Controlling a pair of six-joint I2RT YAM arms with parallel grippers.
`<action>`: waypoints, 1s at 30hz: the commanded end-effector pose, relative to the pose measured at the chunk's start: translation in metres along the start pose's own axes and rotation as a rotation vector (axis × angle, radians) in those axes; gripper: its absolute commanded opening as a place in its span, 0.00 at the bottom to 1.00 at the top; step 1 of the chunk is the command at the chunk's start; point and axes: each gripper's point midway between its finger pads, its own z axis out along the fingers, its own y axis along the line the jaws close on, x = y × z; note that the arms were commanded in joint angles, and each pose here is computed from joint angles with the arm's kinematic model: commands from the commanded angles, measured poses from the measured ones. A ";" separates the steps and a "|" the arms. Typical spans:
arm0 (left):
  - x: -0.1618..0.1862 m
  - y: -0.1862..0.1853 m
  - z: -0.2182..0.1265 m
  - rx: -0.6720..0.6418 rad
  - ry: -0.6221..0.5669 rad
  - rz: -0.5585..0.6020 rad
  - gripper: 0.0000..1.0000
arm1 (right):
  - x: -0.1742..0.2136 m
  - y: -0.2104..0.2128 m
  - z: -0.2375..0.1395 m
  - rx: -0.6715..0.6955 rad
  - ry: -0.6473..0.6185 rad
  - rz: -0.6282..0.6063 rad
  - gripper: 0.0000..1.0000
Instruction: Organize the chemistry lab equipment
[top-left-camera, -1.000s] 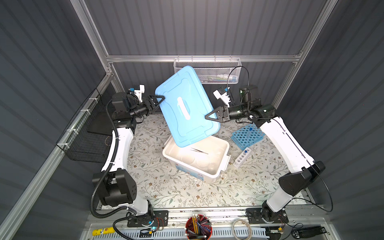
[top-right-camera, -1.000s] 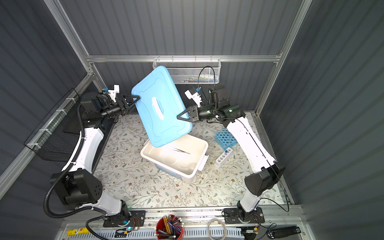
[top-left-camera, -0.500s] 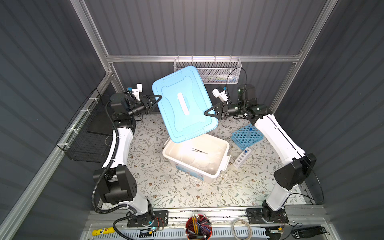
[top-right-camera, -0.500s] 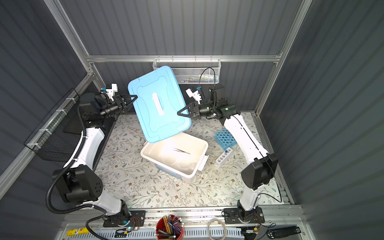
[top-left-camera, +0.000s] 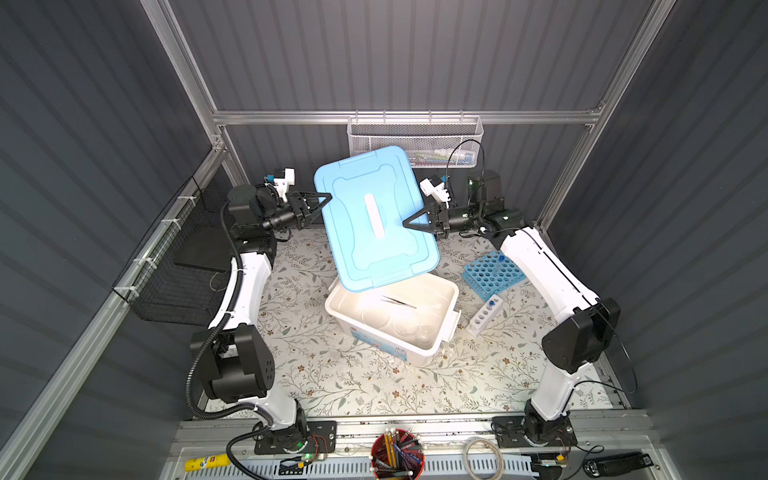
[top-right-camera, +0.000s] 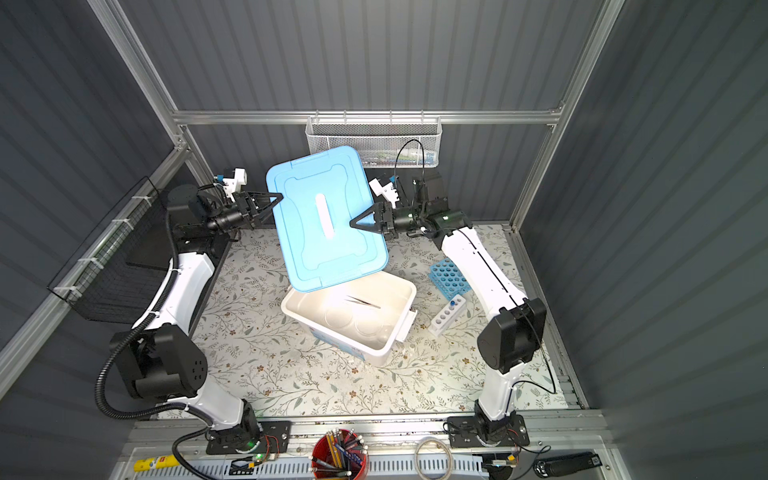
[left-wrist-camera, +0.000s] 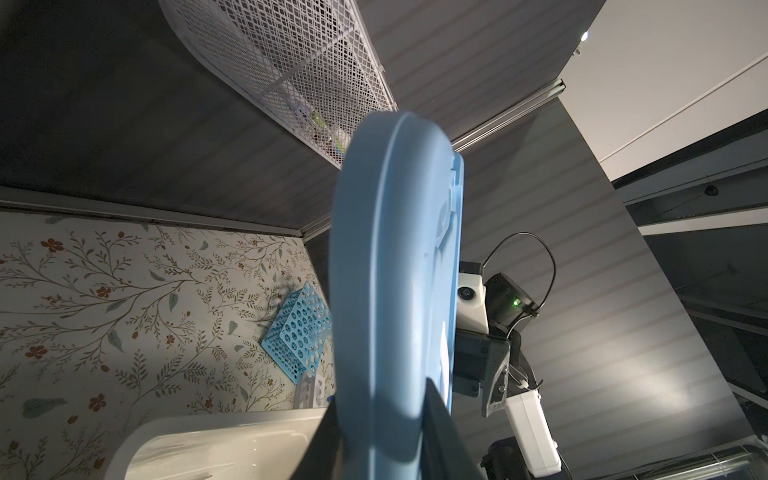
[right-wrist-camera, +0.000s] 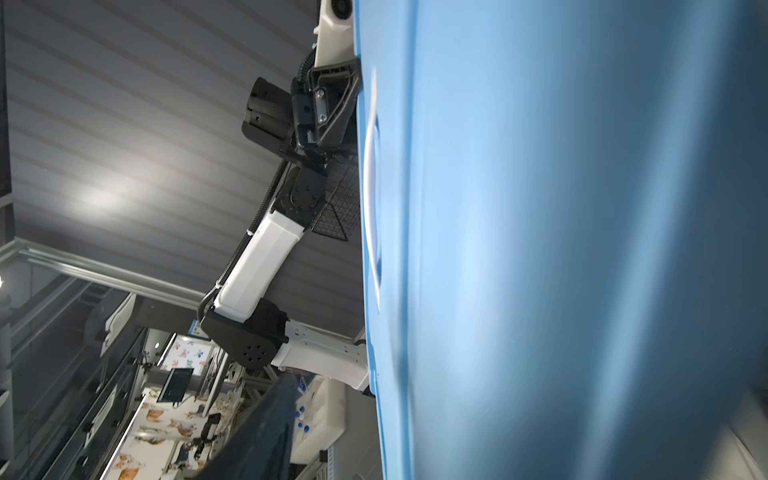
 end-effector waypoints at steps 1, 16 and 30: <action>-0.008 -0.017 0.003 0.012 0.003 0.034 0.00 | -0.015 -0.022 -0.022 0.165 -0.095 0.004 0.66; -0.023 -0.011 0.004 -0.028 -0.059 -0.010 0.00 | 0.017 -0.066 -0.089 0.674 -0.313 0.228 0.73; -0.017 0.001 0.002 -0.050 -0.082 -0.008 0.00 | 0.071 -0.062 -0.014 0.670 -0.175 0.578 0.74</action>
